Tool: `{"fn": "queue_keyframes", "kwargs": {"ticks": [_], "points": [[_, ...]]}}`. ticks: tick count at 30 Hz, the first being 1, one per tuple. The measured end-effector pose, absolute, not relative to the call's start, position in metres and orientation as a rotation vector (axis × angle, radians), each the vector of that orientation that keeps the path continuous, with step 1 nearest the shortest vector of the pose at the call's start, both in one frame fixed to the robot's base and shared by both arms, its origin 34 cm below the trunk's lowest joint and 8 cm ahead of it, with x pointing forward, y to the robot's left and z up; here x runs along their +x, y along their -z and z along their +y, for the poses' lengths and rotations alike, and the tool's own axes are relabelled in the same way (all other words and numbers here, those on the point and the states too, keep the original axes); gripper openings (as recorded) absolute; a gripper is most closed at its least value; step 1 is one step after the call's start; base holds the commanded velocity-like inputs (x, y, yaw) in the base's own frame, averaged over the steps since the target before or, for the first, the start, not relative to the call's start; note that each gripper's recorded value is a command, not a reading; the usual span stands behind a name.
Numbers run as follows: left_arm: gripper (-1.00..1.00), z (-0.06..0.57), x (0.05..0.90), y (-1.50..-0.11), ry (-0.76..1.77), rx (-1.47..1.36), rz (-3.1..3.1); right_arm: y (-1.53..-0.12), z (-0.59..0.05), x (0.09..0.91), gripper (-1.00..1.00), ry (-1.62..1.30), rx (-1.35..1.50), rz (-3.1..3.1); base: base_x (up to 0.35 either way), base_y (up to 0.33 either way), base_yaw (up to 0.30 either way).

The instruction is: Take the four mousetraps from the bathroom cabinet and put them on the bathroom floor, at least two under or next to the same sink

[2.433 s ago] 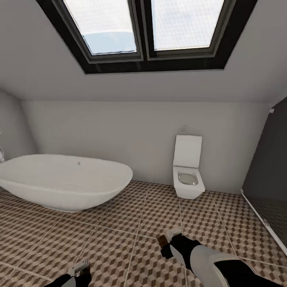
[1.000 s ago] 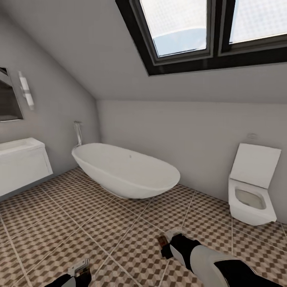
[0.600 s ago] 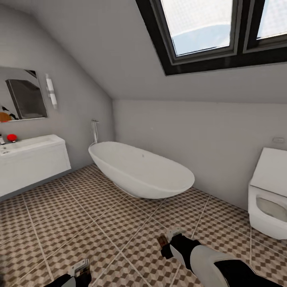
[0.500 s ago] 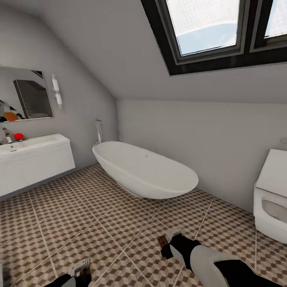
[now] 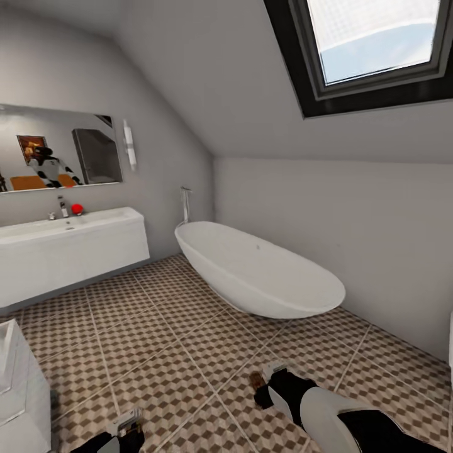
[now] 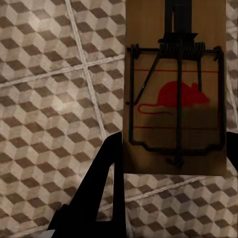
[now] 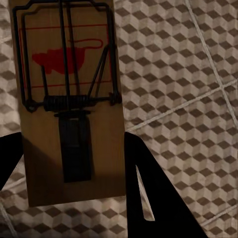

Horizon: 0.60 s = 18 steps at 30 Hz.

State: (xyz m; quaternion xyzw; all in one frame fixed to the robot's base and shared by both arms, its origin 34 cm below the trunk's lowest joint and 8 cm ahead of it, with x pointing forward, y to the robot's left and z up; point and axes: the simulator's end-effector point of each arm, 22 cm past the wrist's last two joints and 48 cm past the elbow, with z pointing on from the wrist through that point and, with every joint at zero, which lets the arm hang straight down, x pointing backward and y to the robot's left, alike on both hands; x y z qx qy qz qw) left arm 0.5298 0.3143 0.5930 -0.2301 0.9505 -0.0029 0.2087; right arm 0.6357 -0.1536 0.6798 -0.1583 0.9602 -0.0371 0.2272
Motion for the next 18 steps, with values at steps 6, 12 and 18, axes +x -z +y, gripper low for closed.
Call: {"fn": "queue_keyframes", "kwargs": {"ticks": [6,12,18], "points": [[-1.00,0.3143,0.5299,-0.5931,0.008,-0.641,2.644,-0.6799,-0.1536,0.6358,-1.00,0.103,-0.436,2.645,0.000,0.000,0.297],[-1.00,0.3132,0.5299,-0.5930,0.010,-0.641,2.644,-0.6797,-0.1536,0.6356,-1.00,0.102,-0.437,2.646,0.000,0.000,0.294],[-1.00,0.3130,0.5300,-0.5930,0.010,-0.641,2.644,-0.6796,-0.1532,0.6352,-1.00,0.099,-0.437,2.649,0.000,0.000,0.105]]}}
